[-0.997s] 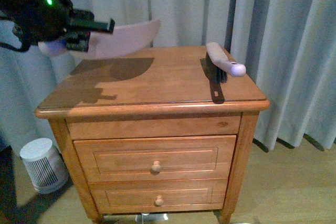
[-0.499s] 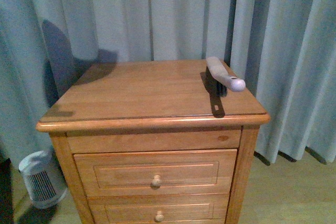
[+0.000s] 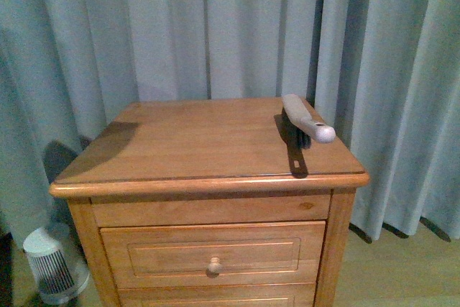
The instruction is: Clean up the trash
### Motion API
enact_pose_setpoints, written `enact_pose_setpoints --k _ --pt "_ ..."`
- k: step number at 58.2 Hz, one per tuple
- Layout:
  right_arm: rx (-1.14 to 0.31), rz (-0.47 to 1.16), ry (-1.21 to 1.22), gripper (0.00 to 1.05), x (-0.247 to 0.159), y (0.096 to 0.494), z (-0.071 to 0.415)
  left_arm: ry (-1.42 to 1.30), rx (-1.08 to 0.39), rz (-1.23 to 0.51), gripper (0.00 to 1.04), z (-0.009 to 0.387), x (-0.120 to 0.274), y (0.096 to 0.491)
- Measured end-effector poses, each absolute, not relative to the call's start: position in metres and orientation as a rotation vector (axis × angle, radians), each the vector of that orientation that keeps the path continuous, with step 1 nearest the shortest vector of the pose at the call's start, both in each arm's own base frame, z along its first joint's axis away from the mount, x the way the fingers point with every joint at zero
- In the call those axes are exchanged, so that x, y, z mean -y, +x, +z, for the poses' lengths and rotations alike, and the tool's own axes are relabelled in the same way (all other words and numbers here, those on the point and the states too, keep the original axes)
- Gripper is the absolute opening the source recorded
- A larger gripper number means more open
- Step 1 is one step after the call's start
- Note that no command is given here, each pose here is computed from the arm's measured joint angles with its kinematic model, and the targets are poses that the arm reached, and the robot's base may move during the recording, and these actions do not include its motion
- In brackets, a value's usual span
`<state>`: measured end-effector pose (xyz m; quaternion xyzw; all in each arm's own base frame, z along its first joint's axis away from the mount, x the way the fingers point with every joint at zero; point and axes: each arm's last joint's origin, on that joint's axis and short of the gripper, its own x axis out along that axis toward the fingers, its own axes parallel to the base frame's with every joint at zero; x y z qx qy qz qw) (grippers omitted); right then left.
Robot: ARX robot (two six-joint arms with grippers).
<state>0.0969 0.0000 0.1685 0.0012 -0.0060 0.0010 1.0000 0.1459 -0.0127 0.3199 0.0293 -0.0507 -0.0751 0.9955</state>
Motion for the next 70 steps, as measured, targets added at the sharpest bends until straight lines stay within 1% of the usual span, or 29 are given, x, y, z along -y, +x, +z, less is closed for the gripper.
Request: enact_pose_setpoints --k 12,22,43,44,49,53,55,59,65,70 --pt "0.012 0.002 0.002 0.97 0.0 0.097 0.168 0.067 0.055 -0.162 0.28 0.3 0.002 0.122" --pt "0.012 0.002 0.002 0.97 0.0 0.097 0.168 0.067 0.036 -0.126 0.28 0.294 -0.004 0.122" --pt "0.012 0.0 0.003 0.97 0.0 0.097 0.168 0.066 0.035 -0.126 0.28 0.293 -0.003 0.123" --pt "0.006 -0.012 0.003 0.97 0.0 0.097 0.168 0.066 0.035 -0.126 0.28 0.293 -0.003 0.123" --pt "-0.159 -0.254 -0.001 0.97 -0.004 0.101 0.167 0.065 0.034 -0.126 0.28 0.293 -0.003 0.123" --pt "-0.221 -0.343 -0.019 0.97 -0.01 0.106 0.173 0.064 0.035 -0.123 0.28 0.293 -0.004 0.123" --pt "-0.246 -0.367 -0.017 0.97 -0.012 0.111 0.181 0.064 0.035 -0.126 0.28 0.293 -0.003 0.123" --pt "-0.254 -0.354 0.008 0.97 -0.017 0.122 0.203 0.064 0.035 -0.125 0.28 0.293 -0.003 0.123" --pt "-0.279 -0.268 0.047 0.97 -0.03 0.152 0.253 0.064 0.035 -0.124 0.28 0.294 -0.004 0.123" --pt "-0.298 -0.231 0.048 0.97 -0.042 0.18 0.287 0.064 0.035 -0.124 0.28 0.294 -0.004 0.123"
